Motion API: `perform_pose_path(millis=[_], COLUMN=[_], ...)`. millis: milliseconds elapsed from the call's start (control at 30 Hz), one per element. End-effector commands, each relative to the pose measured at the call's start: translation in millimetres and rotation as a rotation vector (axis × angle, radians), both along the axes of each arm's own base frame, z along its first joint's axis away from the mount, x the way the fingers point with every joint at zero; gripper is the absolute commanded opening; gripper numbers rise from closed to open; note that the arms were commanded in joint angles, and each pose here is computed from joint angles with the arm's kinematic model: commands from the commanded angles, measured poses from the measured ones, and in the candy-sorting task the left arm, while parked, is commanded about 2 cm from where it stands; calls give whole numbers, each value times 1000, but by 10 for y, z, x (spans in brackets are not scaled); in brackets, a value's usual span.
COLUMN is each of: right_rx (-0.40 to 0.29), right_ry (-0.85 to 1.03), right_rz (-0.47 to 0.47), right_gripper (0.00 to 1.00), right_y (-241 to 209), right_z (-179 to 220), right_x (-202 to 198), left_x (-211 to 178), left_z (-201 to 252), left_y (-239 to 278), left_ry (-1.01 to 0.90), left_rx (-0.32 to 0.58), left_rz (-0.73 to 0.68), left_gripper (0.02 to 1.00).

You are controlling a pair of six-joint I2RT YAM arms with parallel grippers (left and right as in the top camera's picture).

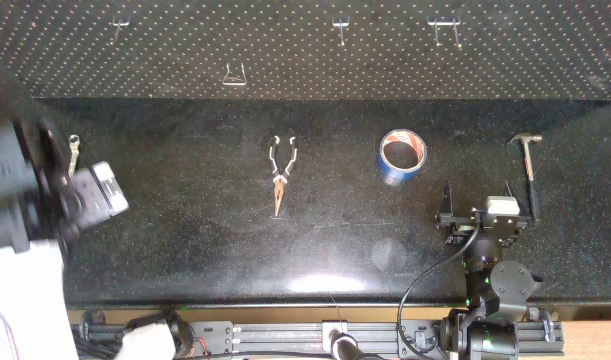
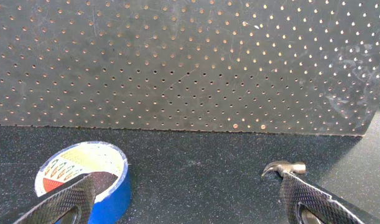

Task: Place Tools Onto Pegboard

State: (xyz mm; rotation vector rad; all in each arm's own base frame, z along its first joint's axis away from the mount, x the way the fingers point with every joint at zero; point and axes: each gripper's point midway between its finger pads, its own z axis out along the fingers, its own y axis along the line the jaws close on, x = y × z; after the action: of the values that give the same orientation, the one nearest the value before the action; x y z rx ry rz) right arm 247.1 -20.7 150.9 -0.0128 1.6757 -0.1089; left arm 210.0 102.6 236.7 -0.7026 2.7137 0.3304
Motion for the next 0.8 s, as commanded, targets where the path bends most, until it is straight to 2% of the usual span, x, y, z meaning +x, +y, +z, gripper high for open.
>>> perform_pose_path(millis=[33,67,100,133,200,333,433,633,800], right_rx=[-11,-11,-11,-11,-11,-11,-11,-11,-11], right_ry=[2,2,2,2,2,2,2,2,2], right_rz=[-8,-8,-9,-8,-9,-8,-8,-8,-9], right_gripper=[976,976,976,976,976,976,976,976,976], right_y=[-20,-20,-21,-20,-21,-20,-20,-20,-21], right_z=[-12,-12,-12,-12,-12,-12,-12,-12,-12], right_x=[-3,-3,-4,-3,-4,-3,-3,-3,-4], left_x=[350,374,427,491,619,824,823,603,647], left_z=[-546,-769,-932,-1005,-1167,-1739,-1958,-2048,-2112], left_y=[547,836,951,1056,1300,1208,1226,1236,1216], left_ry=[178,202,218,217,185,175,200,248,284], left_rx=[-94,-124,-138,-117,-94,-243,-279,-286,-233], left_rz=[-245,-310,-433,-479,-443,-530,-525,-490,-516], left_gripper=[996,993,993,993,993,993,993,993,993])
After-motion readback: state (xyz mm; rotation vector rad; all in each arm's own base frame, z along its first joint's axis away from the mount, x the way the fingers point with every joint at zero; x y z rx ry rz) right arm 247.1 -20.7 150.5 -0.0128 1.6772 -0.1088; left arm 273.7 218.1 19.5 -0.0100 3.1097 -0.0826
